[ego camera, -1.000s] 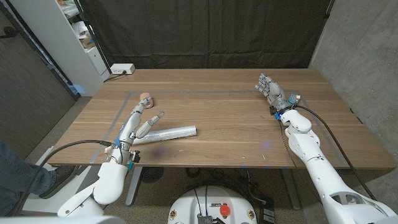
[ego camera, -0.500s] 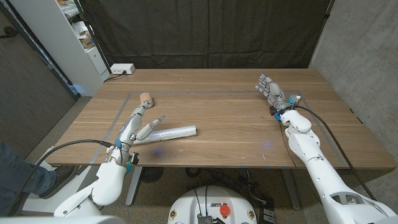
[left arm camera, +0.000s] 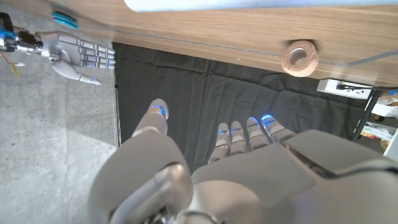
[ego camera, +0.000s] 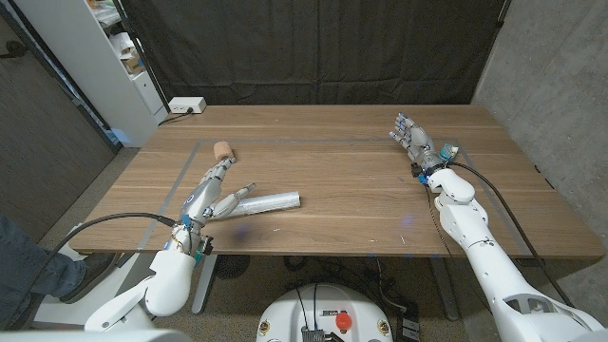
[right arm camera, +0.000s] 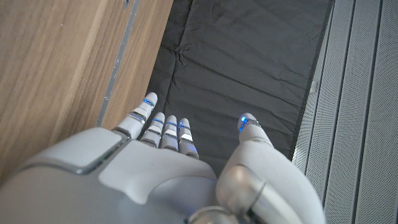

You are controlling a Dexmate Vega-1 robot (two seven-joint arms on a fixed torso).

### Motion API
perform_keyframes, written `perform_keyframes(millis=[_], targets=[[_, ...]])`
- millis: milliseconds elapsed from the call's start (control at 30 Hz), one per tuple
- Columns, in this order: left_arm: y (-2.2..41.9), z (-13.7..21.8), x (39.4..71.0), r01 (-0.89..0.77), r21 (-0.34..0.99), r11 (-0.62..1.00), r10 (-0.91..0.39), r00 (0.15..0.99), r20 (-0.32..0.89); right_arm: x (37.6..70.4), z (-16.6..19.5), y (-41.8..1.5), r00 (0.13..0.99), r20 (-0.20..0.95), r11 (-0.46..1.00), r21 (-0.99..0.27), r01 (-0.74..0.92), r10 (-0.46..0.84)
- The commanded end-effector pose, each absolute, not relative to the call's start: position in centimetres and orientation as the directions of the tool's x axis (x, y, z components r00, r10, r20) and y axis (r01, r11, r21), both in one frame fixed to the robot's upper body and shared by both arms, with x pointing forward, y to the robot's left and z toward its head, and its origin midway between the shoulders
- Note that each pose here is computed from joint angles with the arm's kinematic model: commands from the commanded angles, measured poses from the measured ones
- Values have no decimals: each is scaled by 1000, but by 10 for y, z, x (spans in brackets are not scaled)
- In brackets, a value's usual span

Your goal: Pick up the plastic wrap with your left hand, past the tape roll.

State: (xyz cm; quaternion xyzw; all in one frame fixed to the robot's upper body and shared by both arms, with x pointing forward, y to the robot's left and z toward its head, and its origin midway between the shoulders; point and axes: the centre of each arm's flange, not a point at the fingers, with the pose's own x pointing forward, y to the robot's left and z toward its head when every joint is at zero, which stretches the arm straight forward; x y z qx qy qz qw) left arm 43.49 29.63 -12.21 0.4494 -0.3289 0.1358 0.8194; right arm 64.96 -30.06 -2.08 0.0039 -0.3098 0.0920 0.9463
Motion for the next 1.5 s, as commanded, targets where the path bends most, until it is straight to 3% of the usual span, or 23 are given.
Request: perform_keyframes(millis=[33, 967, 1500], targets=[[294, -124, 434, -554, 688, 469, -54, 759, 648, 648, -21, -299, 789, 590, 983, -48, -176, 170], [283, -124, 440, -537, 796, 279, -57, 818, 572, 646, -23, -297, 788, 593, 983, -44, -176, 167], [281, -132, 457, -482, 829, 285, -72, 851, 520, 647, -23, -295, 789, 591, 983, -47, -178, 171]])
